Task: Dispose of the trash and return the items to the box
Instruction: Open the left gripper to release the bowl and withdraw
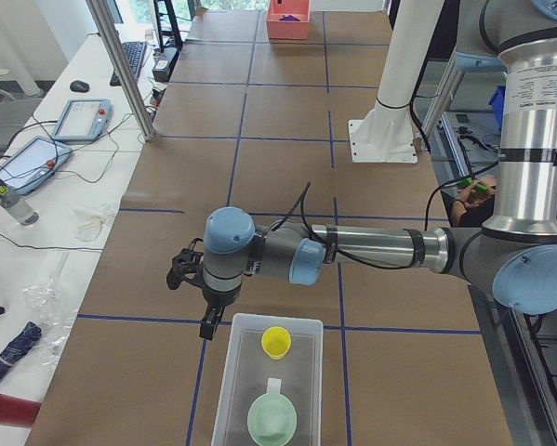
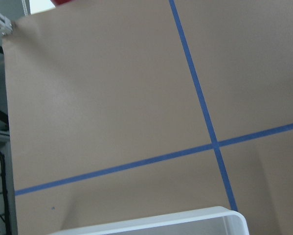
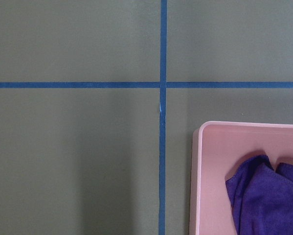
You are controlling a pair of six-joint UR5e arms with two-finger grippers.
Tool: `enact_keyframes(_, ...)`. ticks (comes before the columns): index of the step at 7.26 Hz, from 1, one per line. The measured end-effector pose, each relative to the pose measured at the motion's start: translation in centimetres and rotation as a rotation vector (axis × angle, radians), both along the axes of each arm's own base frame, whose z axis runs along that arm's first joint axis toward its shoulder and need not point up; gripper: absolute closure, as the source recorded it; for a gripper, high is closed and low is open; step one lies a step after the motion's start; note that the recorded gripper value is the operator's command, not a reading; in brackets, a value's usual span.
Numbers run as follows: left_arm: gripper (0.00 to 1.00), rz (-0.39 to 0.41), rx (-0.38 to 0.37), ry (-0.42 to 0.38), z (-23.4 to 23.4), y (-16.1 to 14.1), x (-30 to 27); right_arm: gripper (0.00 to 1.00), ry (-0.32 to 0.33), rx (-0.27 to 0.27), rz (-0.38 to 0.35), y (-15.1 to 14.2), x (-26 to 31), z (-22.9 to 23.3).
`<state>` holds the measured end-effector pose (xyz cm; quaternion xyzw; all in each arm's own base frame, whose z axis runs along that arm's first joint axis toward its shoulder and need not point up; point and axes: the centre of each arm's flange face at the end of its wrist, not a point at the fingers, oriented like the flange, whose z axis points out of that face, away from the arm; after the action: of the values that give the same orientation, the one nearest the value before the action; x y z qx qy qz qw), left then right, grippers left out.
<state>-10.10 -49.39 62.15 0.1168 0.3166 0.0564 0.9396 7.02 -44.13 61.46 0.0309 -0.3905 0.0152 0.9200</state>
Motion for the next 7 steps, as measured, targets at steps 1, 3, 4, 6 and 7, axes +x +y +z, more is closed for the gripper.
enact_keyframes(1, 0.00, 0.003, -0.031, 0.007, -0.2, 0.2, 0.1, 0.00, 0.000, -0.002, 0.000, 0.0, 0.0, 0.1)
enact_keyframes(3, 0.00, 0.015, -0.068, 0.074, 0.0, 0.4, 0.7, 0.00, -0.003, -0.009, 0.001, 0.1, 0.0, 0.4)
enact_keyframes(4, 0.00, 0.019, -0.078, 0.099, 0.2, 0.5, 0.9, 0.00, -0.007, -0.012, 0.001, 0.1, 0.0, 0.5)
enact_keyframes(6, 0.00, 0.022, -0.088, 0.115, 0.6, 0.7, 1.1, 0.00, -0.013, -0.016, 0.003, 0.2, -0.1, 0.5)
enact_keyframes(7, 0.00, 0.029, -0.091, 0.117, 0.6, 0.7, 1.5, 0.00, -0.014, -0.020, 0.003, 0.3, -0.1, 0.7)
